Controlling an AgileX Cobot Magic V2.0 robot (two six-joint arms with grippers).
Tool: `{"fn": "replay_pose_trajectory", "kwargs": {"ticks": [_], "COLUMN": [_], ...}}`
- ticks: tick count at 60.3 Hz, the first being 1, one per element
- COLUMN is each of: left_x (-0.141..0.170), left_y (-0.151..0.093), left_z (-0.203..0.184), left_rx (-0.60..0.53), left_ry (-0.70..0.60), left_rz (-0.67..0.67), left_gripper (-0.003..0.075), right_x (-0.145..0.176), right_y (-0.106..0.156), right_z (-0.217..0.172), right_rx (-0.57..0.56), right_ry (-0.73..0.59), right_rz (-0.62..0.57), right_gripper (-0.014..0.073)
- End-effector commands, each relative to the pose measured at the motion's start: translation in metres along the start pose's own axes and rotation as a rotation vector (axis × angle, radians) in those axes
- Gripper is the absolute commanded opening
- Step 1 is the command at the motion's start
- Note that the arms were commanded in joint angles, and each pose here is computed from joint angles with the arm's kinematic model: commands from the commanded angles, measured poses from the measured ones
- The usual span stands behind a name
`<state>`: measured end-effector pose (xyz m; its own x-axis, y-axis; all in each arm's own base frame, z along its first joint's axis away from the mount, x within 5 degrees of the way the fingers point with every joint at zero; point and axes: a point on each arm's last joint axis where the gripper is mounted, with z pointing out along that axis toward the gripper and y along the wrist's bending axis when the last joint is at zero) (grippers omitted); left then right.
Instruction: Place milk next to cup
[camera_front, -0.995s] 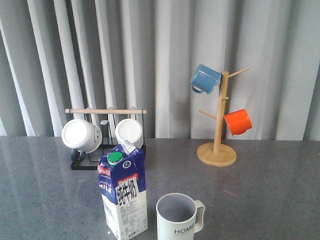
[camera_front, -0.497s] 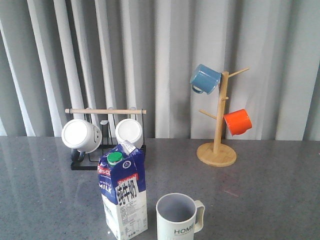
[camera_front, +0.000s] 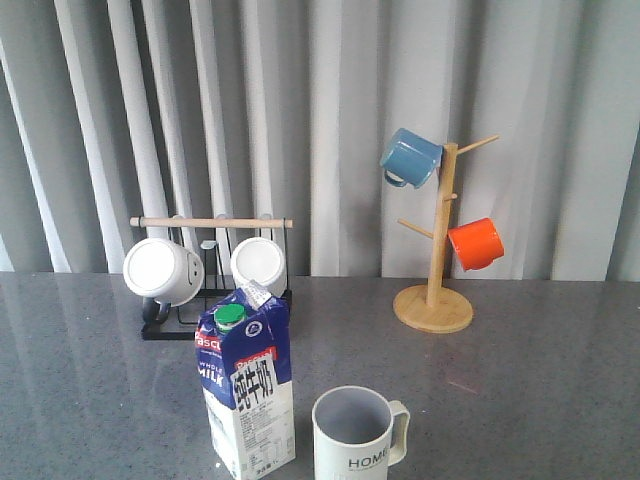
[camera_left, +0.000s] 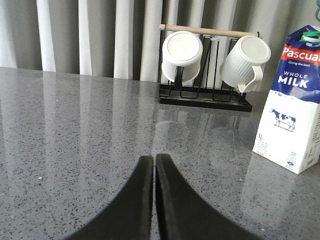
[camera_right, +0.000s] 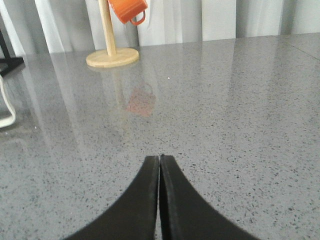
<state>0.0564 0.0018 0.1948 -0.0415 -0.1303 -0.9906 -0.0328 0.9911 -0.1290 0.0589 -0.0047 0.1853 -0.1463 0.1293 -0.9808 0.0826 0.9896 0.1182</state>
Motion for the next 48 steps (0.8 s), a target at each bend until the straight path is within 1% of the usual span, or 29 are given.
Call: {"fn": "replay_pose_trajectory", "kwargs": {"ticks": [1,7,48], "left_x": [-0.0145,-0.0145,-0.0144], "left_y": [-0.0024,-0.0024,-0.0024], "left_z": [-0.0027,-0.0027,-0.0027], "left_rx": [0.022,0.022,0.022], "left_ry": [-0.108,-0.108,-0.107], "left_rz": [-0.012,-0.012,-0.012], "left_gripper": [-0.0006,-0.0006,-0.0006], "right_x": [-0.0041,-0.0056,-0.0050], "right_y": [0.0007,0.0007,0.0006], "right_z": [-0.0011,-0.0038,-0.0038], "right_rx": [-0.009,-0.011,-0.010], "right_ry": [-0.083,-0.117,-0.111], "right_rz": [-0.022,-0.028,-0.021], "right_gripper": [-0.0004,-0.0004,-0.0004]}}
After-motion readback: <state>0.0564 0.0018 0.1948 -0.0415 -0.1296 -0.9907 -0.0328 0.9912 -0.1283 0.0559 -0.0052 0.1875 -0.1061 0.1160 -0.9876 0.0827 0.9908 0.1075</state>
